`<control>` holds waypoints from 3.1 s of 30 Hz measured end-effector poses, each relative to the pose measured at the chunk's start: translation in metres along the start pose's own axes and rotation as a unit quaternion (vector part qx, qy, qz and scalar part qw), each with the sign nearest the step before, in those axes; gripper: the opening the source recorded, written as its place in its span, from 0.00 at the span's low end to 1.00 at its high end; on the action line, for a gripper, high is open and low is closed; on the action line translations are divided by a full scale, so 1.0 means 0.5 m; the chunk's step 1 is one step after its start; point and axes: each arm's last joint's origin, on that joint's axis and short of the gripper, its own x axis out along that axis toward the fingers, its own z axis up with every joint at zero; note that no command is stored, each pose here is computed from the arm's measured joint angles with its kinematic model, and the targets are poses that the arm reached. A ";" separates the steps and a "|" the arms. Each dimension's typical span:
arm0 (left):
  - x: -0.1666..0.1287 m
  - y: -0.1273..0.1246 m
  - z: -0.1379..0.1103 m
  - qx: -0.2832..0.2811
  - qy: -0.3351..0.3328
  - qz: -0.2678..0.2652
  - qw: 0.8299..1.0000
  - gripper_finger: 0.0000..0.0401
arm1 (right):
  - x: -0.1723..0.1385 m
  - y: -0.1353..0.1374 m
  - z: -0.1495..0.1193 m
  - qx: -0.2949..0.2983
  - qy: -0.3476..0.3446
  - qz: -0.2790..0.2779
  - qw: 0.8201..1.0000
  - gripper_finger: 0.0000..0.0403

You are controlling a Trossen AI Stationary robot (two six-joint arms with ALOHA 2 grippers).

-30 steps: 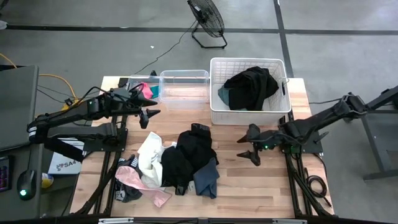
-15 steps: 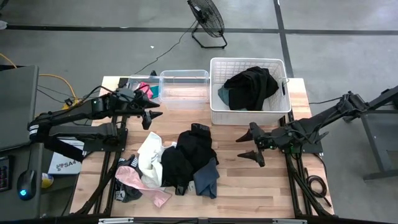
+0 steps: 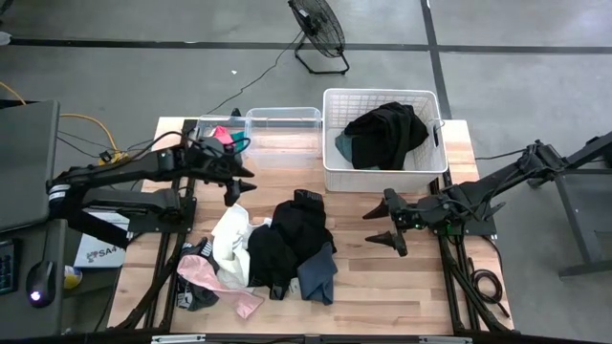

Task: Pick & Place Cloths
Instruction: Put the dark blue sock into the left transparent bin

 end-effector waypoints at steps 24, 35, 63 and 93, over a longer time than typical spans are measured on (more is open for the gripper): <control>0.034 -0.093 -0.017 0.079 0.009 -0.030 0.996 0.51 | -0.075 -0.017 0.009 -0.037 -0.029 -0.041 0.998 0.79; 0.044 -0.119 -0.019 0.091 -0.002 -0.028 0.995 0.51 | -0.094 -0.041 -0.043 -0.033 -0.095 -0.044 0.994 0.79; 0.066 -0.131 -0.017 0.103 -0.009 -0.028 0.994 0.51 | -0.039 -0.043 -0.095 0.036 -0.111 0.008 0.993 0.79; 0.063 -0.128 -0.018 0.111 -0.013 -0.003 0.994 0.51 | 0.221 0.001 -0.170 -0.322 0.077 -0.040 0.943 0.78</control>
